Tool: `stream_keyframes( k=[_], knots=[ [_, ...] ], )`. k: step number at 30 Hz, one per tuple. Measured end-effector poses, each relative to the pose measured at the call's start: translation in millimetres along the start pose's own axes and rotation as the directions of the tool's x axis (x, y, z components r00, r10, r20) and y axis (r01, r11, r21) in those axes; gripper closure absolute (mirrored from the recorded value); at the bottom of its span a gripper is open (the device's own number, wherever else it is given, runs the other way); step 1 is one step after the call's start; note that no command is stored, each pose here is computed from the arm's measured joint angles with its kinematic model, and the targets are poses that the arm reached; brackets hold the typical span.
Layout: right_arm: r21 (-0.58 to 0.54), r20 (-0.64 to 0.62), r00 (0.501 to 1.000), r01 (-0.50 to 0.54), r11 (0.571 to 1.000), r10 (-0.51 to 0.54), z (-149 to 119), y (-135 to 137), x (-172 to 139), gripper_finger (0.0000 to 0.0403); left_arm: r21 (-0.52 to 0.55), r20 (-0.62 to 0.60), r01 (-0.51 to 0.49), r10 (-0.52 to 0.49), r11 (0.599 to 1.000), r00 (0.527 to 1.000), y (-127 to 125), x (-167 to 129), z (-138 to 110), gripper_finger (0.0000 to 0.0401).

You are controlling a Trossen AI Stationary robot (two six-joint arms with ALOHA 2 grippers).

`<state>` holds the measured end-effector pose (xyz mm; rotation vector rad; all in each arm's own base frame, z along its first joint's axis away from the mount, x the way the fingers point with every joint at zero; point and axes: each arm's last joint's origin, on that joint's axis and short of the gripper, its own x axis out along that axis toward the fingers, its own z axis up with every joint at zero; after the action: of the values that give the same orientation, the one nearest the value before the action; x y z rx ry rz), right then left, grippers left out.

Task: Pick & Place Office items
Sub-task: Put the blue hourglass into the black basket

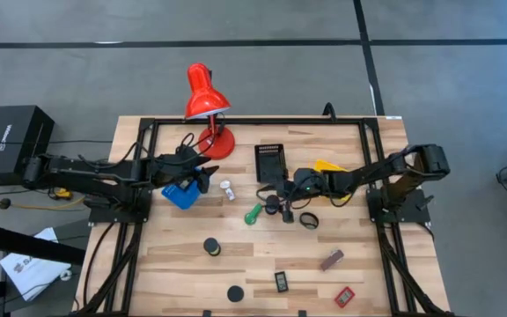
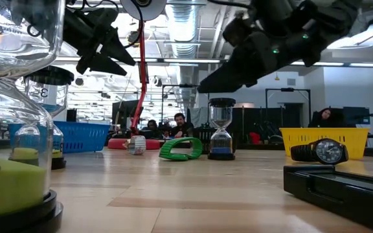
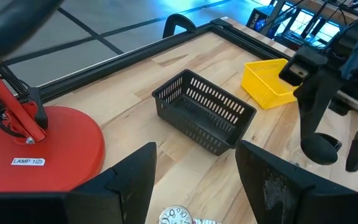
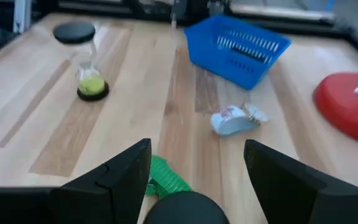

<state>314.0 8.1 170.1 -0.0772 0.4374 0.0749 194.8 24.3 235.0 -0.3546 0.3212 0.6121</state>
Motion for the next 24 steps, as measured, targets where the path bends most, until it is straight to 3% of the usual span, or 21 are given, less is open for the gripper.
stream_keyframes(
  k=[9,24],
  knots=[
    [0.006,-0.236,0.971,-0.027,1.000,0.028,-2.4,2.5,18.0,0.0154,-0.001,0.001,0.000,0.000,1.000,1.000,-0.1,0.0,0.1,0.0187],
    [0.006,-0.289,0.957,-0.033,0.999,0.034,0.1,2.7,16.7,0.0154,-0.004,0.006,0.003,-0.003,1.000,1.000,-0.4,0.1,0.7,0.0187]
  ],
)
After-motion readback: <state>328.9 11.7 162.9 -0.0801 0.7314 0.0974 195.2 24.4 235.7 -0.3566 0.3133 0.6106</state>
